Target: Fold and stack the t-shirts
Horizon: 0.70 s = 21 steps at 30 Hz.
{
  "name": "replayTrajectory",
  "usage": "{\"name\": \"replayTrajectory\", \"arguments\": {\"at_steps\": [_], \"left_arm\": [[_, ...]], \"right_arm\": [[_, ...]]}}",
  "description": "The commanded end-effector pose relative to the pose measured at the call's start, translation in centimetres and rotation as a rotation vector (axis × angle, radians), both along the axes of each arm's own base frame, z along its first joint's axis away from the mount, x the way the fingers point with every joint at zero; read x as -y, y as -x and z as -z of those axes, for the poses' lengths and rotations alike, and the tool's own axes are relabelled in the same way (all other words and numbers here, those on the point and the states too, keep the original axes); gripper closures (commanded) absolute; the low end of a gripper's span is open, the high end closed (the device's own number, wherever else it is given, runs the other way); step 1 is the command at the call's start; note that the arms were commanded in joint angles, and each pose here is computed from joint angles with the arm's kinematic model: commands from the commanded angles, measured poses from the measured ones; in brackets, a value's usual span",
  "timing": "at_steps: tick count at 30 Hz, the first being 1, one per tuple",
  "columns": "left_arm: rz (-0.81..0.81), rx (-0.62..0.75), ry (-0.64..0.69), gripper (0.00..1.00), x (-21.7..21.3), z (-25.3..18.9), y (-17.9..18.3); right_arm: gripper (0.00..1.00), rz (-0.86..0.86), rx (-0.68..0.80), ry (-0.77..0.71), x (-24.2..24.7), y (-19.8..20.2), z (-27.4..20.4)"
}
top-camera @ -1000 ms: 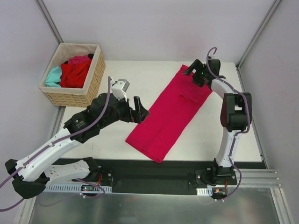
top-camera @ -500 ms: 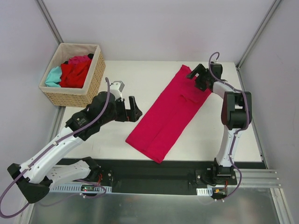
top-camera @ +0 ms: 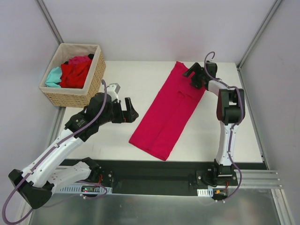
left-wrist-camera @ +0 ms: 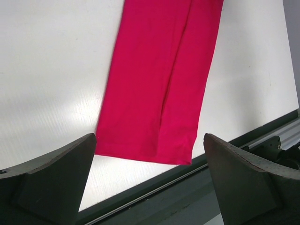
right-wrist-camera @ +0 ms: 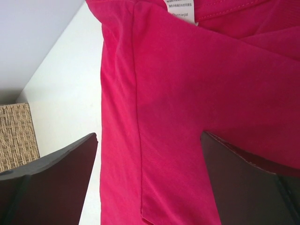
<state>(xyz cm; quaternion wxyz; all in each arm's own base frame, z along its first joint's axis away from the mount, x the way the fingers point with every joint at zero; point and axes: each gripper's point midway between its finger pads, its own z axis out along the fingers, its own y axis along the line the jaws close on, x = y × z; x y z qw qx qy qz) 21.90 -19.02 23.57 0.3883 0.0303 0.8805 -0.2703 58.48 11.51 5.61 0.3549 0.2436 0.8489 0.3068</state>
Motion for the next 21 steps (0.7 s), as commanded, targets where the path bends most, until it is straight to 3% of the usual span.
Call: {"name": "replayTrajectory", "arguments": {"at_steps": [1, 13, 21], "left_arm": [[-0.005, -0.007, 0.030, 0.01, -0.4, -0.2, 0.0], [-0.040, -0.043, 0.029, 0.01, -1.3, 0.7, -1.0], [-0.039, -0.068, 0.065, 0.01, -0.8, 1.2, -1.0]], "right_arm": [[0.04, -0.038, -0.077, 0.004, -2.8, -0.5, 3.1], [0.04, -0.127, -0.015, -0.090, -10.1, -5.9, 0.9], [0.04, -0.198, 0.028, -0.190, -15.0, -6.1, -1.1]]}}
